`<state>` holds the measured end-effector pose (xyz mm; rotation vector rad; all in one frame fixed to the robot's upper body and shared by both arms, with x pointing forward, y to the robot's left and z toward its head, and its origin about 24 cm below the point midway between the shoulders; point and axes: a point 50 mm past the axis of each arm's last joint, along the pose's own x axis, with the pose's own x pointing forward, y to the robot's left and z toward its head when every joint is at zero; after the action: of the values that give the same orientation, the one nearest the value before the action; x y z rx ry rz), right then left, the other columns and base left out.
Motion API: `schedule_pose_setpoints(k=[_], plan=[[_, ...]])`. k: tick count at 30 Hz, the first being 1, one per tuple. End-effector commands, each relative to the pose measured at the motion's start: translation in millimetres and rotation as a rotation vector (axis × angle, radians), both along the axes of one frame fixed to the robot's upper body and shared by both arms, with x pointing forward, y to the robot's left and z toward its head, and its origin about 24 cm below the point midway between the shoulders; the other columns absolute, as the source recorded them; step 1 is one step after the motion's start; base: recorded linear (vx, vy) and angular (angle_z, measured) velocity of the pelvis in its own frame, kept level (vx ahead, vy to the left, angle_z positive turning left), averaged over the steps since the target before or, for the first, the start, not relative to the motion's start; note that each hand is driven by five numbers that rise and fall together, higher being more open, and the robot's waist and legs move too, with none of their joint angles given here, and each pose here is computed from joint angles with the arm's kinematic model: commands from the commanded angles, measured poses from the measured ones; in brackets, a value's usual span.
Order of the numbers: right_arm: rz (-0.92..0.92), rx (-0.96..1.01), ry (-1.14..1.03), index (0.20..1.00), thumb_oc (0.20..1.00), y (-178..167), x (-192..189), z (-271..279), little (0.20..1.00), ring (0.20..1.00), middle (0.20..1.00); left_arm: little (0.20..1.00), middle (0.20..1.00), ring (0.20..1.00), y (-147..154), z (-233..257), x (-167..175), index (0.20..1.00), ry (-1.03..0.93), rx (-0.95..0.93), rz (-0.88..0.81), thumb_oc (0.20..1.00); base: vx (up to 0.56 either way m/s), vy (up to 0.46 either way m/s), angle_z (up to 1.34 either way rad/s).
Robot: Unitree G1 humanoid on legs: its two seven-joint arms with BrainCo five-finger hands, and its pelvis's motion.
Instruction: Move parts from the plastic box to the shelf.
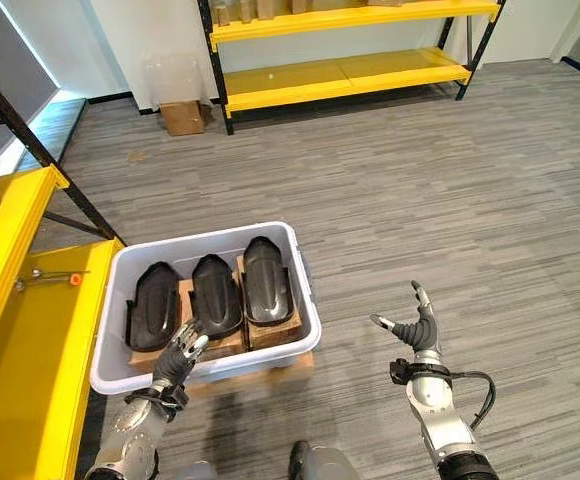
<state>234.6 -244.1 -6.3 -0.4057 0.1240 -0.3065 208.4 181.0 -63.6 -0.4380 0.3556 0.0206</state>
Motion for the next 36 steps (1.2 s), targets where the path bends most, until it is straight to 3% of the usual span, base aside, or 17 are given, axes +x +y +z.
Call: schedule_pose_setpoints(k=[1, 17, 24, 31, 36], plan=[[0.021, -0.016, -0.114, 1.0, 1.0, -2.5, 8.0, 19.1, 1.0, 1.0, 1.0, 1.0, 1.0, 1.0, 0.7, 18.2, 7.7, 1.0, -0.105, 0.024, 0.015, 1.0, 0.07, -0.01, -0.24], [0.092, 0.015, -0.135, 1.0, 1.0, 7.2, 5.7, 24.0, 1.0, 1.0, 1.0, 1.0, 1.0, 1.0, 30.3, 23.1, 2.3, 1.0, -0.119, 0.09, 0.162, 1.0, -0.01, -0.069, 0.04], [0.133, -0.031, -0.133, 1.0, 1.0, 9.7, 12.0, 27.6, 1.0, 1.0, 1.0, 1.0, 1.0, 1.0, 28.8, 16.0, -5.1, 1.0, -0.11, 0.028, 0.189, 1.0, 0.0, 0.412, -0.18], [0.047, 0.011, -0.144, 1.0, 1.0, -0.5, 6.1, 23.3, 1.0, 1.0, 1.0, 1.0, 1.0, 1.0, 17.2, 14.5, 4.5, 1.0, -0.094, 0.039, 0.088, 1.0, 0.01, 0.284, -0.03], [0.077, 0.053, -0.123, 1.0, 1.0, 11.9, 5.3, 17.4, 1.0, 1.0, 1.0, 1.0, 1.0, 1.0, 19.2, 16.9, 4.8, 1.0, -0.091, 0.069, 0.071, 1.0, 0.05, 0.202, 0.26]])
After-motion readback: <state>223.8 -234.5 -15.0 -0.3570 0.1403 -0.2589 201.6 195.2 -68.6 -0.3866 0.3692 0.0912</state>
